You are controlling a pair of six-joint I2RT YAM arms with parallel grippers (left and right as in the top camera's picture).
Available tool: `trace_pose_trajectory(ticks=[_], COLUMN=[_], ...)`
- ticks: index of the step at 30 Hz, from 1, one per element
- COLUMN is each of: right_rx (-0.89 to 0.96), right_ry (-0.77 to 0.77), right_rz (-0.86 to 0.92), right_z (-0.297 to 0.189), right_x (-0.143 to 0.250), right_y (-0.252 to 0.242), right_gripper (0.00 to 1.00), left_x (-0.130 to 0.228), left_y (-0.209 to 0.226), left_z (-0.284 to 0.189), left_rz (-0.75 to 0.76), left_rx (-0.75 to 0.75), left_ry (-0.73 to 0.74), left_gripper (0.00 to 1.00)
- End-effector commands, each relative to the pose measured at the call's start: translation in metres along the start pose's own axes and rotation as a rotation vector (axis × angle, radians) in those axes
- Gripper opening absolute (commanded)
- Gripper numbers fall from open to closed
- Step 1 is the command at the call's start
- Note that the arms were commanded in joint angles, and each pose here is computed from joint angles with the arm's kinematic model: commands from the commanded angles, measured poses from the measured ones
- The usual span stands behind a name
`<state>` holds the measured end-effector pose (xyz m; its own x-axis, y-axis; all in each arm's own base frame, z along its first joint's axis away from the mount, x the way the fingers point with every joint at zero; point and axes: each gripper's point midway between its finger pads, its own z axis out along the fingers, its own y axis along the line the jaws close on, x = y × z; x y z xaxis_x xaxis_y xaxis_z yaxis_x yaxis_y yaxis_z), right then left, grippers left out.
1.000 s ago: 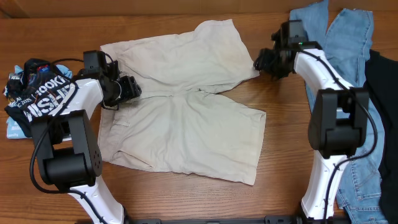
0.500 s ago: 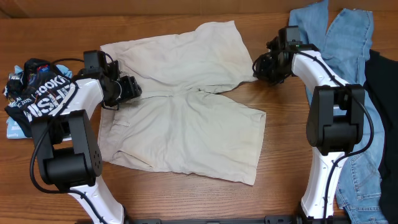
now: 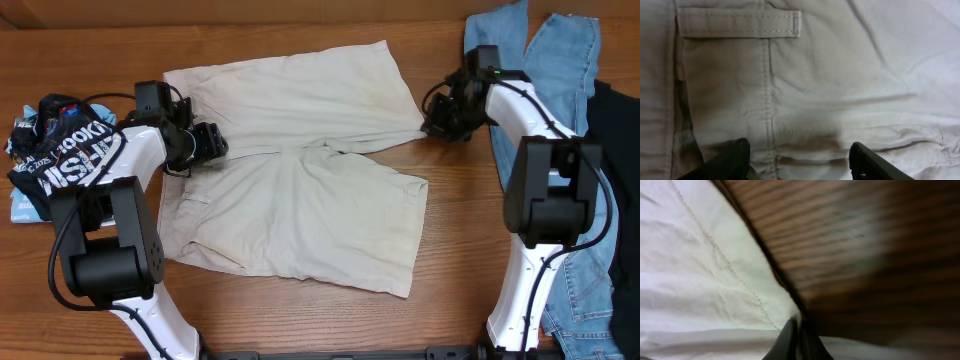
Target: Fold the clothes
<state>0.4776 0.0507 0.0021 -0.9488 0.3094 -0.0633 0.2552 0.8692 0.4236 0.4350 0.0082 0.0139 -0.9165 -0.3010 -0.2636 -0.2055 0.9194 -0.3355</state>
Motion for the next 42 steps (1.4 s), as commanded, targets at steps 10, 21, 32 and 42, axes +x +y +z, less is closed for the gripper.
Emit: trace_pose_trajectory(ticks=[10,21,32,42], right_rx=[0.186,0.125,0.147,0.161], right_ry=[0.086,-0.152,-0.328,-0.408], right_rz=[0.100,0.010,-0.037,0.014], right_z=[-0.009,-0.100,-0.242,-0.306], right_x=[0.019,-0.011,0.045,0.123], right_y=[-0.065,-0.017,0.025,0.027], right_gripper=[0.04,0.26,0.44,0.44], left_x=[0.032,0.003,0.031,0.093], left_y=[0.015,-0.007,-0.020,-0.016], left_z=[0.018,-0.030,-0.167,-0.216], left_rz=[0.003,0.114,-0.043,-0.079], left_rx=[-0.056,-0.037,-0.180,-0.216], left_ry=[0.109,0.063,0.043,0.016], left_gripper=[0.58,0.85,1.00,0.98])
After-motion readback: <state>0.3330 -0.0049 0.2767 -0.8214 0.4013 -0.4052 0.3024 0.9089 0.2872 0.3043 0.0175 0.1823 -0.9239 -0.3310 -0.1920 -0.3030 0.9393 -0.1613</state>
